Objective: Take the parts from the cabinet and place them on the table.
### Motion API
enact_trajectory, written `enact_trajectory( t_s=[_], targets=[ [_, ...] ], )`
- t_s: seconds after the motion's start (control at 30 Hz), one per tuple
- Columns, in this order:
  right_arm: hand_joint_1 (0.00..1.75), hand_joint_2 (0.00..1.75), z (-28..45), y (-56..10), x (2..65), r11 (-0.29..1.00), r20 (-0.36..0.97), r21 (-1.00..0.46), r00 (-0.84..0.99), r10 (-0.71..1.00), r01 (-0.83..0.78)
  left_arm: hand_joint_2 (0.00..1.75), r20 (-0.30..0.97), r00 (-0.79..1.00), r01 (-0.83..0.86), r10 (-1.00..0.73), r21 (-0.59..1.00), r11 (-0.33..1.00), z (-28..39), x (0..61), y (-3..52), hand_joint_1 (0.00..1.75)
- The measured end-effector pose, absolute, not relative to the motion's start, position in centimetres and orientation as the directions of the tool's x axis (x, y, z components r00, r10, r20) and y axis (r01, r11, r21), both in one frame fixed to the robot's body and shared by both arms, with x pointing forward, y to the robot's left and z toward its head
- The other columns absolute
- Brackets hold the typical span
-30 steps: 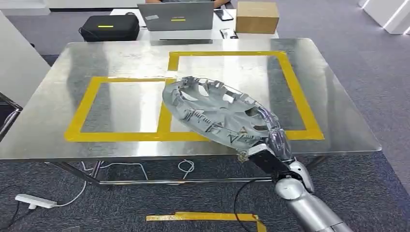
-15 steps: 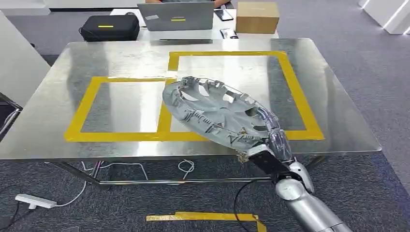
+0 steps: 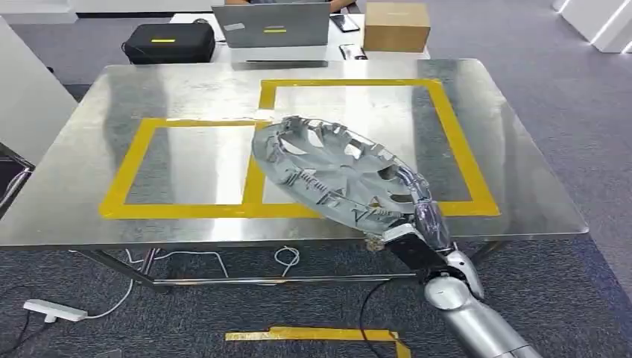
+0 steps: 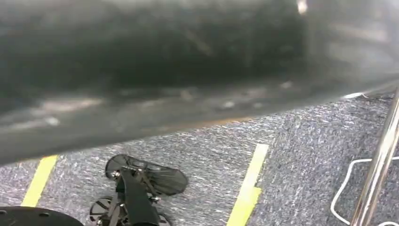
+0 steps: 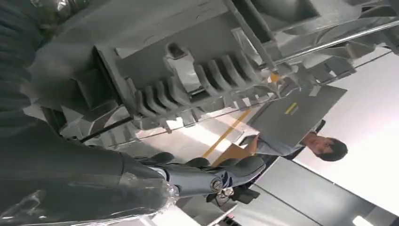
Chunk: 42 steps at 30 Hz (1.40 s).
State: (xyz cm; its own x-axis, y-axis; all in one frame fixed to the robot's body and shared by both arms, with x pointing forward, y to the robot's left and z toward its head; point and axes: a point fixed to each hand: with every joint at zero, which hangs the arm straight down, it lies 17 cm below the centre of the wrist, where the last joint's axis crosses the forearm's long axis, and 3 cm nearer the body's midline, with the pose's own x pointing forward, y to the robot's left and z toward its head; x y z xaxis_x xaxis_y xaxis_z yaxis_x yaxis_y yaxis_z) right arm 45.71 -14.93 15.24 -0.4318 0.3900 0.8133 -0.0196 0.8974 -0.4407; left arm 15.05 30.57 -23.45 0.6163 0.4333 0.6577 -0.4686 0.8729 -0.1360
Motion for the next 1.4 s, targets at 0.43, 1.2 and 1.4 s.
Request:
enact_trajectory(
  t_s=[0.43,1.2,1.4],
  targets=[
    [0.0,1.75,16.7,-15.5,47.9,0.918,0.833,-0.396,-0.423,0.356,-0.009,0.0,0.66,0.624,-0.446,0.418,-0.138,0.884,-23.4,15.5,30.2,0.0],
    [0.0,1.75,16.7,-16.1,51.0,0.893,0.814,-0.449,-0.395,0.425,0.034,0.0,0.658,0.636,-0.424,0.404,-0.14,0.895,-23.4,15.7,29.8,0.0],
    [0.0,1.75,15.6,-16.5,51.1,0.881,0.811,-0.472,-0.371,0.453,0.043,0.0,0.656,0.639,-0.419,0.403,-0.143,0.897,-23.4,15.7,29.6,0.0]
  ],
)
